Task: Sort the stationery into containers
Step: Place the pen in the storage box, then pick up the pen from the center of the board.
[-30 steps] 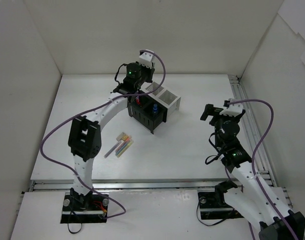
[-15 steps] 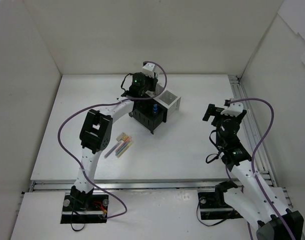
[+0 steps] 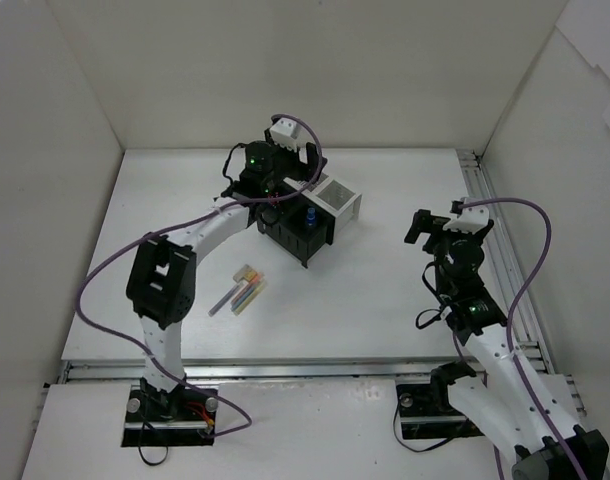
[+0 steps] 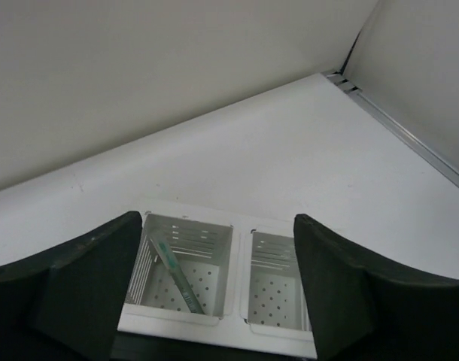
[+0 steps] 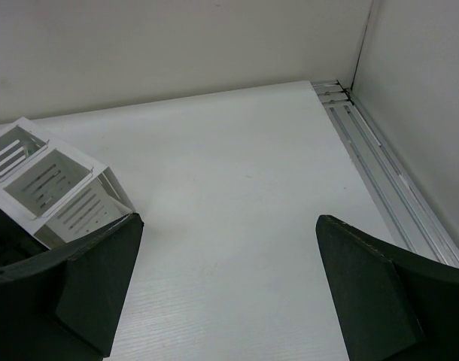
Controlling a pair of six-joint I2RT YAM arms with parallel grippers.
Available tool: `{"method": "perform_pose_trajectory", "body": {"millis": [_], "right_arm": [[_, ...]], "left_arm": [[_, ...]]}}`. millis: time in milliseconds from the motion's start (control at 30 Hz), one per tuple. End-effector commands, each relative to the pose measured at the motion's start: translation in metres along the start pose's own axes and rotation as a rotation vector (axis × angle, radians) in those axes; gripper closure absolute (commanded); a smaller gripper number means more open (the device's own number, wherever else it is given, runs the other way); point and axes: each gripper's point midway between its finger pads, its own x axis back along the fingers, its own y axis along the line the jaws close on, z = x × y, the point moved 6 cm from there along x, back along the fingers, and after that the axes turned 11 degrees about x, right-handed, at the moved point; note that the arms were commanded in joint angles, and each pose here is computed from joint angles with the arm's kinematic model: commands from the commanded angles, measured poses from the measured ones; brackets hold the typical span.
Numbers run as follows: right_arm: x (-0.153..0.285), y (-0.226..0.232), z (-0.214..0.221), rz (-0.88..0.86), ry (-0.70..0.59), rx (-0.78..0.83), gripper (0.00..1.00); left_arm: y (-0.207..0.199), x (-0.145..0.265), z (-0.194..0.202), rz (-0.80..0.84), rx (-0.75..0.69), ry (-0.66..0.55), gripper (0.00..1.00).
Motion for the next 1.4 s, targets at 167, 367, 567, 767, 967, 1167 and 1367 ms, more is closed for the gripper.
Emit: {"method": "perform_pose_trajectory", "body": {"millis": [167, 367, 567, 767, 967, 1167, 1367], "right_arm": [[0.007, 0.003, -0.032, -0.074, -0.099, -0.076, 0.02], [0.012, 0.006, -0.031, -0.112, -0.093, -0.085, 0.02], [0.012, 0.009, -0.033, -0.144, -0.096, -0.082, 0.02], [0.008, 0.017, -0.032, -0.195, -0.079, -0.075, 0.02], [0.005, 0.021, -0.031, -0.224, -0.059, -0.067, 0.02], [0.006, 0.022, -0.033, -0.238, -0.059, -0.059, 0.02], [0.003, 0.022, -0.029, -0.226, -0.049, -0.047, 0.02]], "left_arm": [[-0.045, 0.116, -0.068, 0.026, -0.012, 0.096, 0.00], [0.006, 0.226, 0.002, -0.430, 0.094, 0.248, 0.00], [0.026, 0.307, 0.069, -0.716, 0.244, 0.371, 0.00], [0.047, 0.339, 0.125, -0.852, 0.371, 0.477, 0.00], [0.063, 0.330, 0.151, -0.883, 0.355, 0.536, 0.00], [0.083, 0.320, 0.165, -0.921, 0.338, 0.621, 0.05], [0.085, 0.310, 0.168, -0.868, 0.322, 0.681, 0.20]]}}
